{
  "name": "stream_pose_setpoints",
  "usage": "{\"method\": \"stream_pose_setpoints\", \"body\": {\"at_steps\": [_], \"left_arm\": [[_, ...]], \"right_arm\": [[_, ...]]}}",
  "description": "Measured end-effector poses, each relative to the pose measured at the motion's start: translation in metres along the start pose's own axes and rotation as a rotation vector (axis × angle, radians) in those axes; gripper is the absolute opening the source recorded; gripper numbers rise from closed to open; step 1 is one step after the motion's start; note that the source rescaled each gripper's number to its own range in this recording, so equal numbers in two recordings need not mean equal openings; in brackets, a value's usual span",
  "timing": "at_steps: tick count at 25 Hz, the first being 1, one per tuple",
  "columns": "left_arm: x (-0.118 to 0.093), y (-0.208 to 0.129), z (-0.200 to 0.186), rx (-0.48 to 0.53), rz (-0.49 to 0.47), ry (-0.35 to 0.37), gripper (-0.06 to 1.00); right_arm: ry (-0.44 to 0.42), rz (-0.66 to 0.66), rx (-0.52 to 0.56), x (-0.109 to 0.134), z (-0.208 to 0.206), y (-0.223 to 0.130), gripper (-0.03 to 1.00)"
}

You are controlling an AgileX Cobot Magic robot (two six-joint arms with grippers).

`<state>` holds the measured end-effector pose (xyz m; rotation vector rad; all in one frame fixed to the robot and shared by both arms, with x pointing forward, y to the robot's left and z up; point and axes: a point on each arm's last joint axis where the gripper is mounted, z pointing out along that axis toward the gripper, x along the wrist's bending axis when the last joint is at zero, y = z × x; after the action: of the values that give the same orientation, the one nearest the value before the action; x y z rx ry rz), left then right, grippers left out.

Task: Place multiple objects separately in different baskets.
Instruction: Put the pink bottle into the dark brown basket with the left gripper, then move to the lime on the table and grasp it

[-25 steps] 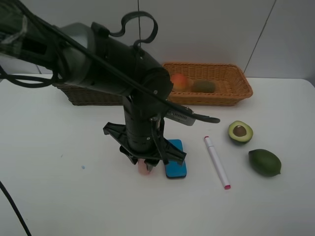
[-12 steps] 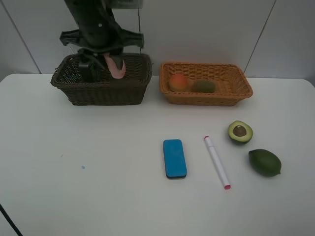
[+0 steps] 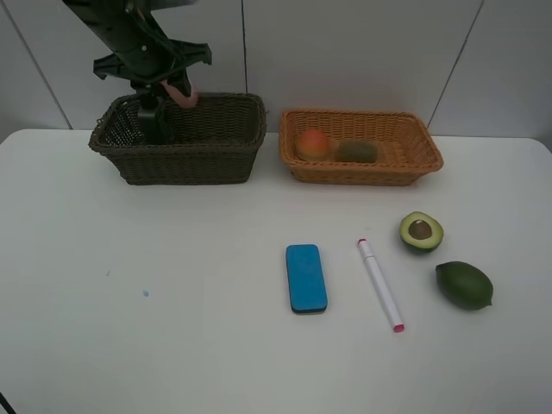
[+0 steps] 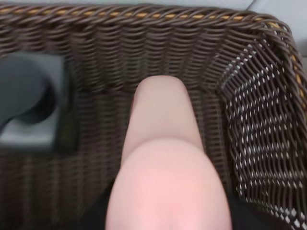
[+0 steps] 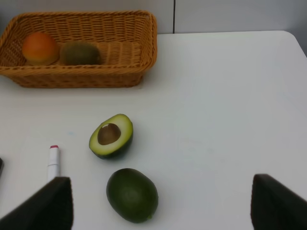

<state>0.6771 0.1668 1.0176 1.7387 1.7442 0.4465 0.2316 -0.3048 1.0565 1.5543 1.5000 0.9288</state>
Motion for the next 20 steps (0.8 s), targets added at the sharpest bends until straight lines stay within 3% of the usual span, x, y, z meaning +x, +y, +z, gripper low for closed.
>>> {"method": "stream_pose_setpoints", "body": {"at_steps": [2,3,6,8,11,15,20], "left_arm": [[0.001,-0.005,0.015,0.005,0.006,-0.001,0.03],[0.002,-0.007,0.021,0.005,0.012,-0.001,0.13],[0.003,-0.011,0.031,0.006,0.025,-0.001,0.68],[0.003,-0.011,0.032,0.008,0.026,-0.001,0.86],[0.003,-0.011,0.033,0.008,0.025,-0.001,0.93],[0.004,-0.013,0.025,0.077,0.026,0.02,0.94],[-0.001,-0.004,-0.018,0.335,0.018,0.078,0.94]], "right_arm": [[0.0,0.0,0.0,0.0,0.0,0.0,0.92],[0.0,0.0,0.0,0.0,0.0,0.0,0.92],[0.0,0.0,0.0,0.0,0.0,0.0,0.92],[0.0,0.0,0.0,0.0,0.0,0.0,0.92],[0.0,0.0,0.0,0.0,0.0,0.0,0.92],[0.0,0.0,0.0,0.0,0.0,0.0,0.92],[0.0,0.0,0.0,0.0,0.0,0.0,0.92]]}}
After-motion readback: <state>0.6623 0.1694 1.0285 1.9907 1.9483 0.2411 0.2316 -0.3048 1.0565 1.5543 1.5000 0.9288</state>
